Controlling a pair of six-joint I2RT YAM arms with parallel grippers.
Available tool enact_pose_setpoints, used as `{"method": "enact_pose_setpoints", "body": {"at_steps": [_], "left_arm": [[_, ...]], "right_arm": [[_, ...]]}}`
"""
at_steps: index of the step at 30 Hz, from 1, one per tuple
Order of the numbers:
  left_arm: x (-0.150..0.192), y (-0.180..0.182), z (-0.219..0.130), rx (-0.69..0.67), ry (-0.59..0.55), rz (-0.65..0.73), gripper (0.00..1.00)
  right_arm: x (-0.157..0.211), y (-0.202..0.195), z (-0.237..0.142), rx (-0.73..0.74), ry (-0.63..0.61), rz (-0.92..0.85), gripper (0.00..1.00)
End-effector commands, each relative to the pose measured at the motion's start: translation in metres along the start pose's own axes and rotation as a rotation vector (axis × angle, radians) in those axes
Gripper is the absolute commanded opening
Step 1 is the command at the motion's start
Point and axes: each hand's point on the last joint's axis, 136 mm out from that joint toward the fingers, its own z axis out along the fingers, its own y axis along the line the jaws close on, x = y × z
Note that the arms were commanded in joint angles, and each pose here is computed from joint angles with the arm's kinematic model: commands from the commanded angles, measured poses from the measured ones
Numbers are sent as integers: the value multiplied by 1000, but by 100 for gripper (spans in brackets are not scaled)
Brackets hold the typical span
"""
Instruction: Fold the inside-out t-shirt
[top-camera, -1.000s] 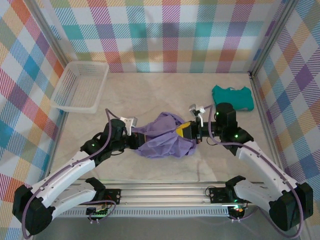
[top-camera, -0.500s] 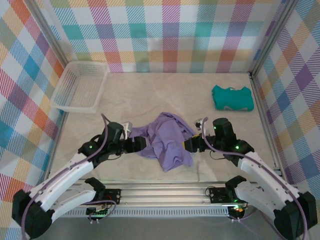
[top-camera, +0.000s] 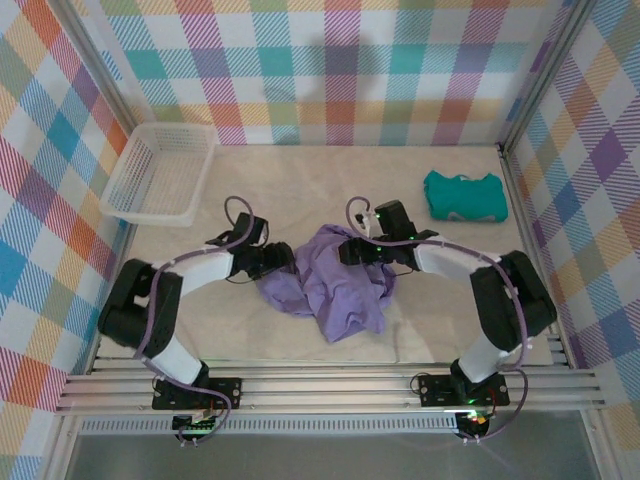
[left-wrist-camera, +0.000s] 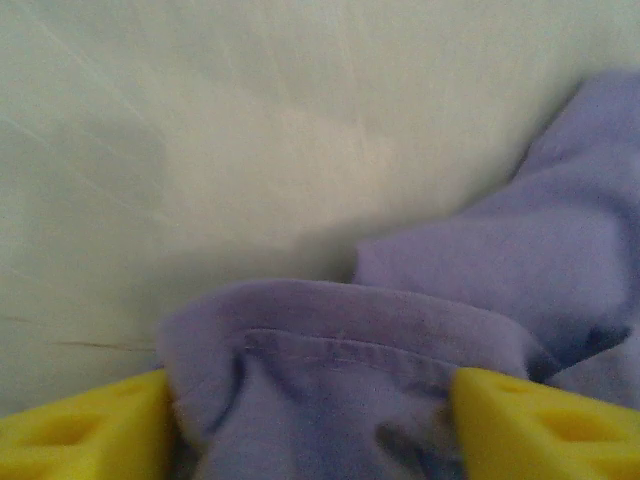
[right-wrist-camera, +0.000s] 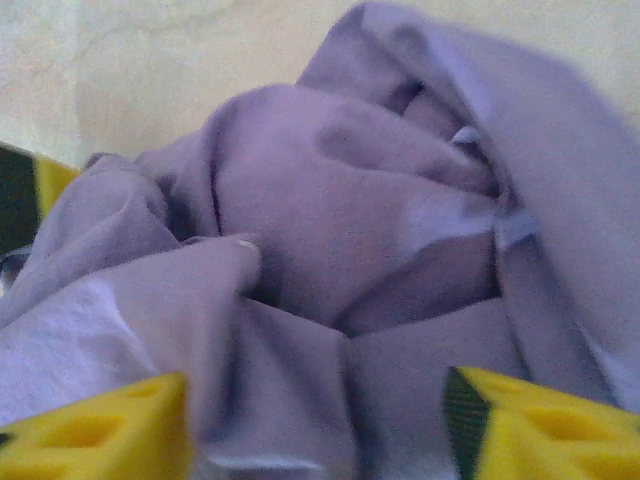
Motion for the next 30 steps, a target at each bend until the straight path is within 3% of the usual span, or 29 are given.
{"method": "enact_pose_setpoints", "body": {"at_steps": [1, 4, 5, 9, 12, 15, 16, 17, 19, 21, 23, 25, 30], "left_arm": [[-5, -40, 2, 161, 36, 35, 39], [-46, -56, -23, 238, -91, 22, 2], [-66, -68, -41, 291, -164, 23, 0], [-110, -137, -145, 542, -445, 160, 0], [-98, -165, -207, 660, -551, 268, 0], [-68, -149, -209, 587, -536, 332, 0], [-57, -139, -202, 554, -509, 335, 7], [-42, -124, -188, 508, -455, 336, 21], [-14, -88, -157, 384, -338, 307, 48], [8, -47, -133, 239, -243, 247, 64], [23, -15, -124, 115, -183, 203, 74], [25, 0, -122, 53, -189, 159, 86], [22, 15, -104, -27, -161, 69, 87]], "right_arm": [[-26, 29, 7, -150, -41, 12, 38], [-74, 37, -14, -211, -149, -21, 5], [-99, 38, -31, -228, -219, -42, 0], [-169, 66, -123, -273, -484, -208, 0], [-166, 95, -170, -277, -566, -347, 0], [-121, 99, -182, -273, -548, -380, 1], [-103, 95, -179, -259, -531, -374, 8], [-80, 85, -173, -224, -502, -343, 23], [-35, 66, -156, -169, -420, -282, 43], [3, 50, -142, -102, -344, -243, 60], [18, 49, -135, -86, -321, -240, 71], [16, 61, -126, -101, -328, -273, 75], [4, 85, -63, -99, -199, -347, 71]]}}
